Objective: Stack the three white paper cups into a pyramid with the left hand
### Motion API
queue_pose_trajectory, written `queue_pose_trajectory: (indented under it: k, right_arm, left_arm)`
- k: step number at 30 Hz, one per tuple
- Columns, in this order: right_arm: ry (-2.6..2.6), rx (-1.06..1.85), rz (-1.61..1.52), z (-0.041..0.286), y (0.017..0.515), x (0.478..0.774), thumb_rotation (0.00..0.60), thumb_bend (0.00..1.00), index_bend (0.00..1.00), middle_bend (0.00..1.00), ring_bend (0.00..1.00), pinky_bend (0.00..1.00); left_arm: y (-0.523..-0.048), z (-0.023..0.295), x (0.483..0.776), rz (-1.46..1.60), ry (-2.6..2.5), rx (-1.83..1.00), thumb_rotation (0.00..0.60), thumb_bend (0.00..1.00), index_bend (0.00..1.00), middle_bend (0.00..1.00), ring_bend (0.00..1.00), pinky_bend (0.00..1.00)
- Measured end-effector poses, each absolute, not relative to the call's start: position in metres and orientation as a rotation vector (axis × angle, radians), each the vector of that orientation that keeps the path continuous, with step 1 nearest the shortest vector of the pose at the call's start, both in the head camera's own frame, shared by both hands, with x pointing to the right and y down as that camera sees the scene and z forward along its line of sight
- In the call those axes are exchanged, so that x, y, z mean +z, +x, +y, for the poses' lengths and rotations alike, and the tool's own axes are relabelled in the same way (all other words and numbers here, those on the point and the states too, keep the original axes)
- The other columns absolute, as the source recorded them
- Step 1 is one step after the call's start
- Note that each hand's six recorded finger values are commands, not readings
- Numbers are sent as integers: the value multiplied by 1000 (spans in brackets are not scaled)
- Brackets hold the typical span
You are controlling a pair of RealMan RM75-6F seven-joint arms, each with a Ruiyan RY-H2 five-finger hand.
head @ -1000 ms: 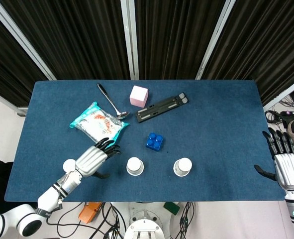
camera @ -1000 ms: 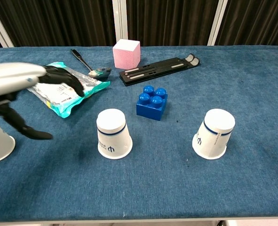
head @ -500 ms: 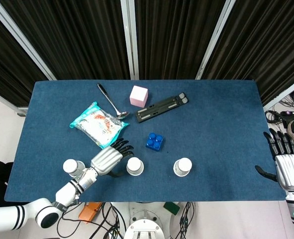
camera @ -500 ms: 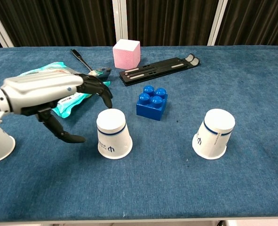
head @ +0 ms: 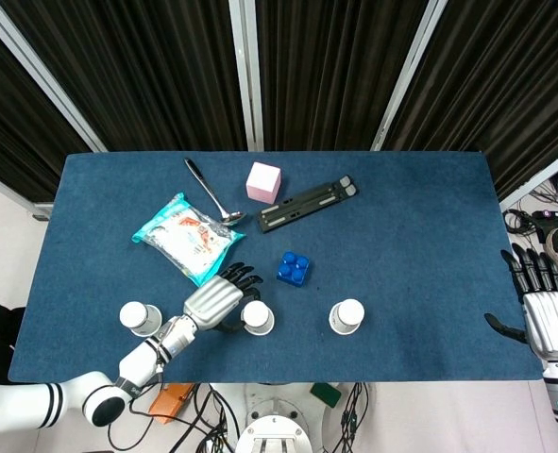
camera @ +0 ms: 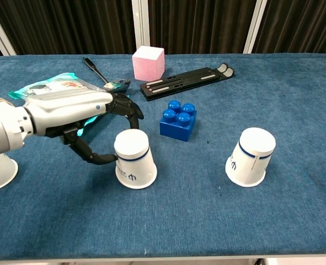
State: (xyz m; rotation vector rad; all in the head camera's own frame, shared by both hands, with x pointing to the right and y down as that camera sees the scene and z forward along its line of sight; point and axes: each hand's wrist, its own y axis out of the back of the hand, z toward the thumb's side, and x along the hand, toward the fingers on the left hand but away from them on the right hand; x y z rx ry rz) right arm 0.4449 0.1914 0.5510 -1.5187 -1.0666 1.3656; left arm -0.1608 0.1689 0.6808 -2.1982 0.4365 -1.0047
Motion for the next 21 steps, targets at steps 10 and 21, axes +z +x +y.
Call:
queue_pose_trajectory:
  k: [10, 21]
  right_arm:
    - [-1517, 1360, -1063, 191, 444, 549, 600, 238, 0, 26, 0, 14]
    - [-1507, 1373, -1069, 194, 448, 547, 600, 238, 0, 26, 0, 14]
  left_arm:
    - [-131, 158, 670, 476, -2216, -936, 566, 343, 381, 137, 47, 0]
    - [-85, 160, 678, 416, -2191, -909, 557, 343, 381, 137, 47, 0]
